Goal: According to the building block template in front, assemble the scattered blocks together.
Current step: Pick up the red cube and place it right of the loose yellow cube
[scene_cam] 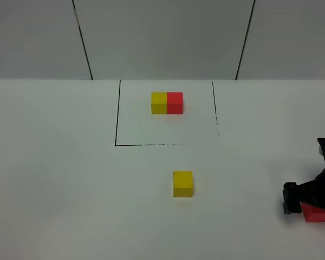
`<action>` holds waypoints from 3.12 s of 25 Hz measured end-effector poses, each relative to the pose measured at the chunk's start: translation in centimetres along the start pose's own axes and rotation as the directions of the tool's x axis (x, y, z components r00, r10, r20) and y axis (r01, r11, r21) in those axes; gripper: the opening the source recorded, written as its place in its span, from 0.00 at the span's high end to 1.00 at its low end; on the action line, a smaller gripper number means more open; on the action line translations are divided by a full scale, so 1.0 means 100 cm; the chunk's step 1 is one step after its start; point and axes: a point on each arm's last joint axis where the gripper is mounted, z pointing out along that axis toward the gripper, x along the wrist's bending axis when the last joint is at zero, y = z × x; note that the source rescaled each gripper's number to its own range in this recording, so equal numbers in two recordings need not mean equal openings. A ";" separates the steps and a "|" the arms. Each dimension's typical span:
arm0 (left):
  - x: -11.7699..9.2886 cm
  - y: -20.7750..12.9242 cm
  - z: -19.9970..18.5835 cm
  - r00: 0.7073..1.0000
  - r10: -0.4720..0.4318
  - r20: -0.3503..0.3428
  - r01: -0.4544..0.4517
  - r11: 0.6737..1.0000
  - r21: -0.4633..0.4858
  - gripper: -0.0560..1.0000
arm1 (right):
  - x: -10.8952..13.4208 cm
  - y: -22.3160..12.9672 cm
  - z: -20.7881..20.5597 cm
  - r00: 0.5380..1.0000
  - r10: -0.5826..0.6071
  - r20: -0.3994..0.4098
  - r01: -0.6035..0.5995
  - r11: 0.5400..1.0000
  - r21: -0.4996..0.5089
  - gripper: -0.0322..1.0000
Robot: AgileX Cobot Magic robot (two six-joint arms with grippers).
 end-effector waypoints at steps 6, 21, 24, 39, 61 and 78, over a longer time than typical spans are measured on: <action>0.000 0.000 0.000 1.000 0.000 0.000 0.000 1.000 0.000 0.29 | -0.002 -0.001 0.016 1.000 -0.023 0.012 0.023 0.999 0.025 0.00; 0.000 0.000 0.000 1.000 0.000 0.000 0.000 1.000 0.000 0.29 | -0.003 0.002 0.029 1.000 -0.016 0.021 0.015 0.999 0.047 0.32; 0.000 0.000 0.000 1.000 0.000 0.000 0.000 1.000 0.000 0.29 | -0.003 0.003 0.029 1.000 -0.014 0.022 0.014 0.999 0.038 0.58; 0.000 0.000 0.000 1.000 0.001 0.000 -0.001 1.000 0.000 0.29 | 0.024 0.053 0.000 0.940 -0.341 -0.019 0.339 0.926 0.163 0.97; 0.000 0.000 0.000 1.000 0.001 0.000 -0.001 1.000 -0.001 0.29 | 0.147 0.087 0.017 0.056 -0.986 -0.160 0.994 0.039 0.106 0.97; 0.000 0.000 0.000 1.000 0.001 0.000 -0.001 1.000 -0.001 0.29 | 0.179 0.103 0.031 0.044 -0.989 -0.142 0.999 0.041 0.023 0.97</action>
